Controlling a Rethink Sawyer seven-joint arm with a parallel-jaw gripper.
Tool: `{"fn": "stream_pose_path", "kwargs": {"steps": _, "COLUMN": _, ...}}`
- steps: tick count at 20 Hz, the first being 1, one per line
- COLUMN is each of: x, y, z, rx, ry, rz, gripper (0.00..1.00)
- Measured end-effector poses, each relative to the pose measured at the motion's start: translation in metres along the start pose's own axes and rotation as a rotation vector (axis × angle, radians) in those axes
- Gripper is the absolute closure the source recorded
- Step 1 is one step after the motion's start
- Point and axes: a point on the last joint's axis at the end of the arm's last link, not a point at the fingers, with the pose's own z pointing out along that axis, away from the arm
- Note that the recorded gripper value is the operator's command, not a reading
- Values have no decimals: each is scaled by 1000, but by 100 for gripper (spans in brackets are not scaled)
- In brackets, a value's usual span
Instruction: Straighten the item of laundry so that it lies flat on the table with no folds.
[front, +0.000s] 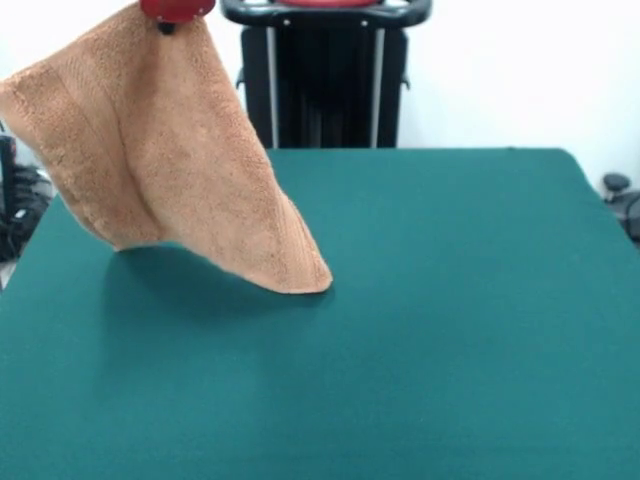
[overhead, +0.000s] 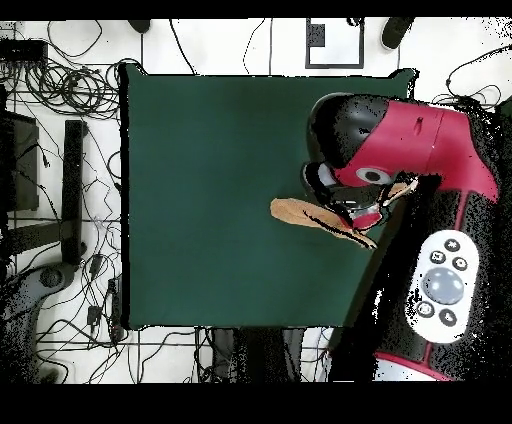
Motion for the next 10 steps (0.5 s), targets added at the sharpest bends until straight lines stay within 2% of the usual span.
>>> {"fn": "stream_pose_path", "kwargs": {"steps": 7, "x": -3, "y": -6, "z": -6, "rx": -14, "ry": -7, "rz": 8, "gripper": 100}}
{"fn": "stream_pose_path", "kwargs": {"steps": 10, "x": -11, "y": -9, "z": -6, "rx": -42, "ry": -19, "rz": 17, "gripper": 100}}
